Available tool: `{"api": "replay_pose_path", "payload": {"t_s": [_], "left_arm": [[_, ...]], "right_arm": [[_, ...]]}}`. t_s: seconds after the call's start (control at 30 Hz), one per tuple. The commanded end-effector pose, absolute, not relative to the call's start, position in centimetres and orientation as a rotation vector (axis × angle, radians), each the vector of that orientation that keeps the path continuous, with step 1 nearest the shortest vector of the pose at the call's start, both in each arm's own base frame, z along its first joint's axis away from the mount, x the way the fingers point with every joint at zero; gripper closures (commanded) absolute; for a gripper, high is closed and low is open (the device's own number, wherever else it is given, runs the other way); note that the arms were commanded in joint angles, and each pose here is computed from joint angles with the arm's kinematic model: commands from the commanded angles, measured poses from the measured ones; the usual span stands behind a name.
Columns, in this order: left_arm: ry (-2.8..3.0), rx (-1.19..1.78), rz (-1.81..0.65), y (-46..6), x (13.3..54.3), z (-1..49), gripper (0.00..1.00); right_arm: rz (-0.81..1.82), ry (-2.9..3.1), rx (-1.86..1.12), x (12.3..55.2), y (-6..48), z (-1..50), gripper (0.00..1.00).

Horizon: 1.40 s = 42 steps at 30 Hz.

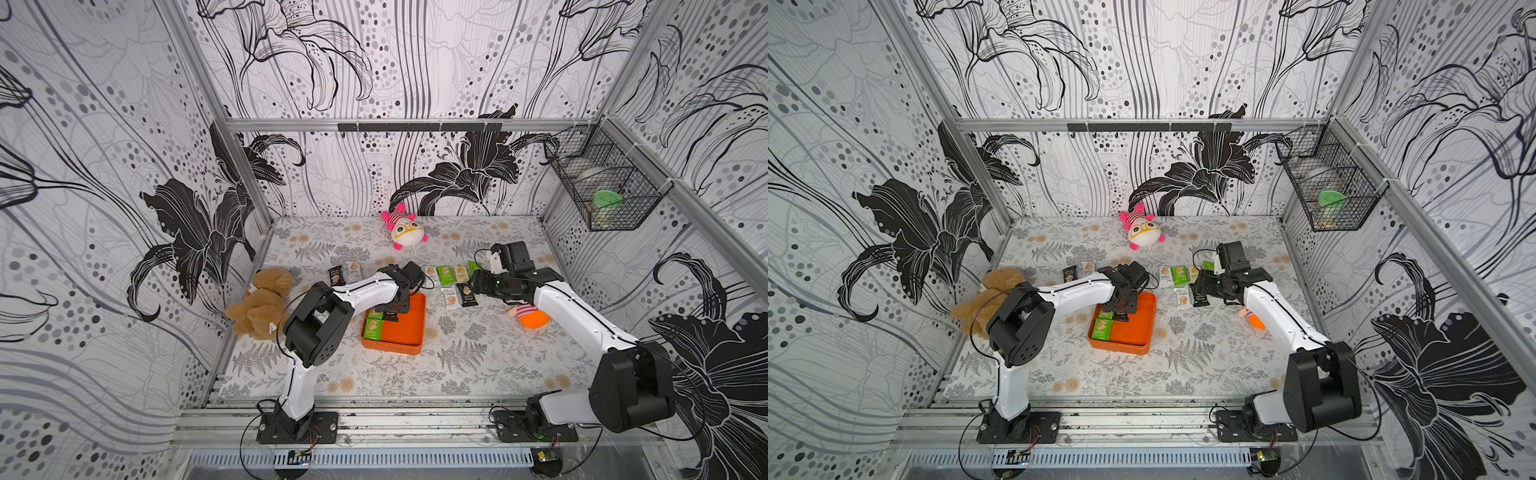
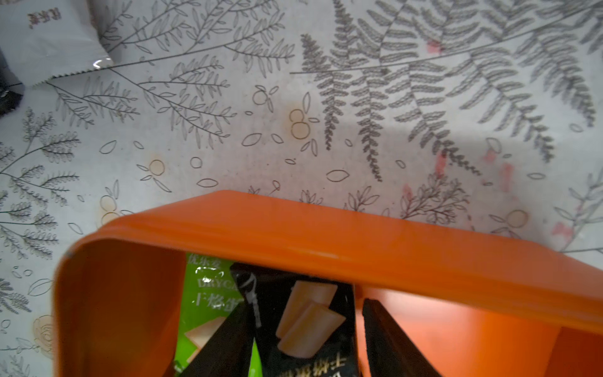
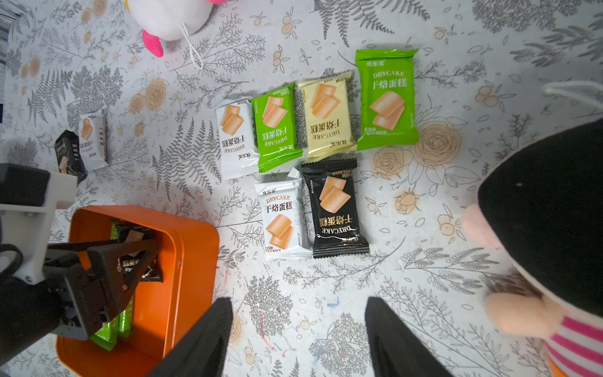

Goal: Take the cookies out of the storage box
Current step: Pick up the cookie from the storage box.

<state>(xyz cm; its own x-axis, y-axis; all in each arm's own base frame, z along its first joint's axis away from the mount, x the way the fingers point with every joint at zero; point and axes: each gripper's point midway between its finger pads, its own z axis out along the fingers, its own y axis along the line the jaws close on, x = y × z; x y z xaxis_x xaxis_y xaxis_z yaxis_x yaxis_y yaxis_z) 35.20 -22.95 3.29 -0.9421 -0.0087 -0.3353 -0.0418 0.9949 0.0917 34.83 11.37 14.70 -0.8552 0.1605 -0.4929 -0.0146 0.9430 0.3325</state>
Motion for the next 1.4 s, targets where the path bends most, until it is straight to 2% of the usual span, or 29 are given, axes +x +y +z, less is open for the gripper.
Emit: {"api": "replay_pose_path", "payload": {"t_s": [0.0, 0.1, 0.27, 0.93, 1.37], "left_arm": [[2.803, -0.02, 0.077, -25.1, 35.3, 2.9, 0.43], [2.807, -0.016, 0.079, -25.2, 35.3, 2.7, 0.43], [2.816, -0.003, 0.101, -25.2, 35.1, 2.7, 0.34], [2.838, -0.048, 0.159, -25.7, 35.2, 1.2, 0.33], [2.832, -0.034, 0.142, -25.8, 35.2, 1.4, 0.55]], "right_arm": [[0.434, 2.553, 0.136, 34.4, 10.9, 14.9, 0.3], [0.434, 2.556, 0.14, 34.3, 10.8, 14.8, 0.3], [0.43, 2.556, 0.148, 33.9, 10.7, 14.5, 0.3], [0.417, 2.563, 0.147, 33.8, 10.5, 13.8, 0.3], [0.424, 2.564, 0.157, 33.7, 10.5, 13.5, 0.3]]}}
